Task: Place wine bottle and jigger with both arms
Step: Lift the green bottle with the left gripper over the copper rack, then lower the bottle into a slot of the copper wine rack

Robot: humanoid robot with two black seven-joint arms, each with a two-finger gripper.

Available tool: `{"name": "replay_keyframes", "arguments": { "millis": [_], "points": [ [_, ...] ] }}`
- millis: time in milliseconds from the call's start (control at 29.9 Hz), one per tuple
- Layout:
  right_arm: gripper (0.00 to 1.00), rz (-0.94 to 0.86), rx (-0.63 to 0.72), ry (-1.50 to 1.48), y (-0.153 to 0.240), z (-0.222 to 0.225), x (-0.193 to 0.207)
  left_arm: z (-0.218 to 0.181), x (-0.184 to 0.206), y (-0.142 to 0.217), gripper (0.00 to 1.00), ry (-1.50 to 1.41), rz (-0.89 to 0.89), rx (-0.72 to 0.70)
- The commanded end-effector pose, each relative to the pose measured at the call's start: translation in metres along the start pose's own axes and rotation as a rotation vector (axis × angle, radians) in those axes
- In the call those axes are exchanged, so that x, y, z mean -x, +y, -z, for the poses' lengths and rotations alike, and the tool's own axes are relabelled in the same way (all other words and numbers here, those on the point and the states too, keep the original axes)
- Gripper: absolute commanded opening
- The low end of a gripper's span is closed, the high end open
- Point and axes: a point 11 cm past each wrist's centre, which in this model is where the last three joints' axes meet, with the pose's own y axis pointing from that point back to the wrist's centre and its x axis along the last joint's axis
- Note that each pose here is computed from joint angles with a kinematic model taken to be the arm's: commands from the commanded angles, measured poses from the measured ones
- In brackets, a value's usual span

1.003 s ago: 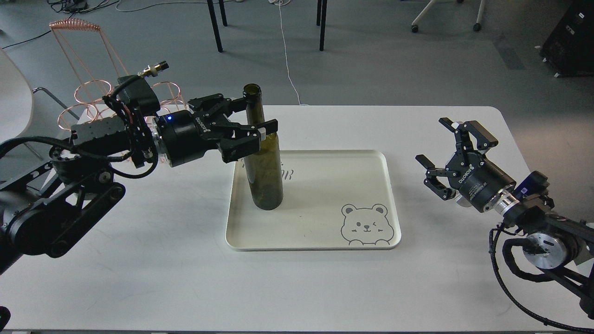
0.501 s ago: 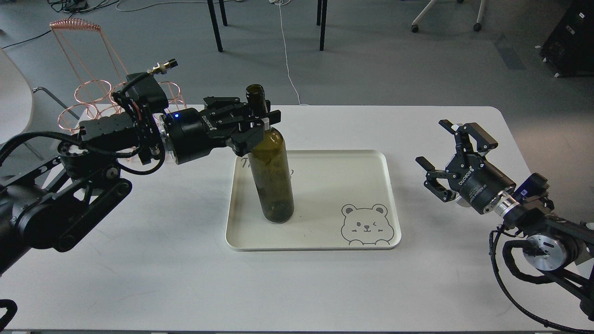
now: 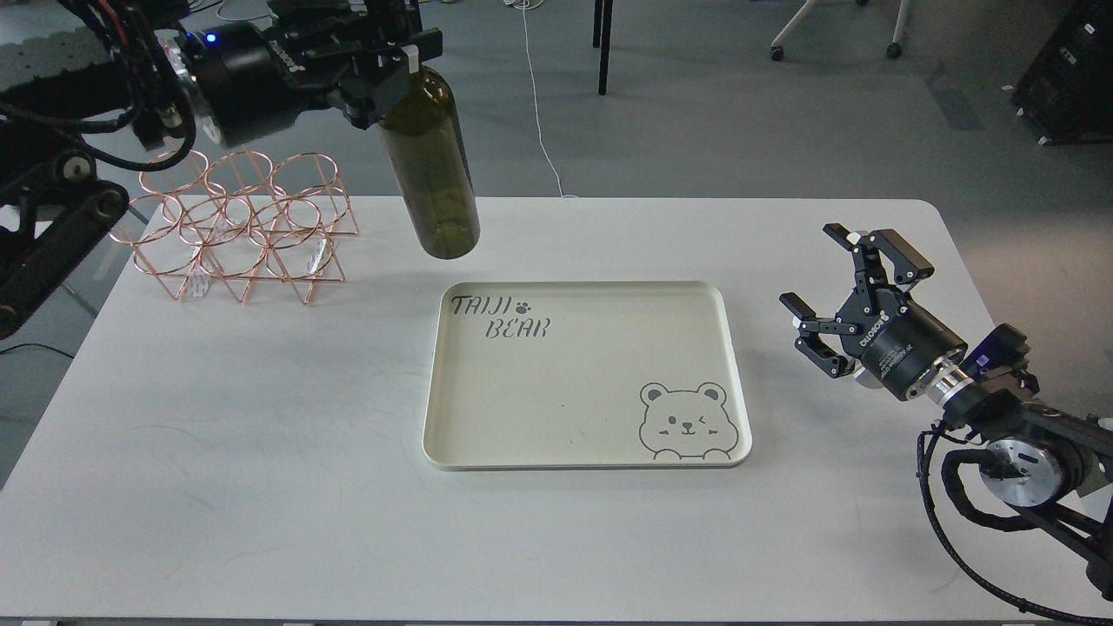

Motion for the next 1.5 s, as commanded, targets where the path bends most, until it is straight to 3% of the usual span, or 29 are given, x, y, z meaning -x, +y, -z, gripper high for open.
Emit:
{"name": "replay_keyframes", "arguments": {
  "millis": [0,368,1470],
  "points": [
    [0.97,0.002,0.000,-0.003,-0.001,-0.001,0.001,0.035,-0.019,0.023,0.11,-0.034,0.003,-0.109],
    [0.97,0.001,-0.004,-0.004,-0.002,0.000,0.001,0.082,-0.010,0.063,0.11,-0.012,0.072,-0.270],
    [0.97,-0.004,0.001,-0.013,0.001,-0.004,0.000,0.104,0.035,0.060,0.12,0.052,0.114,-0.337]
  ]
}}
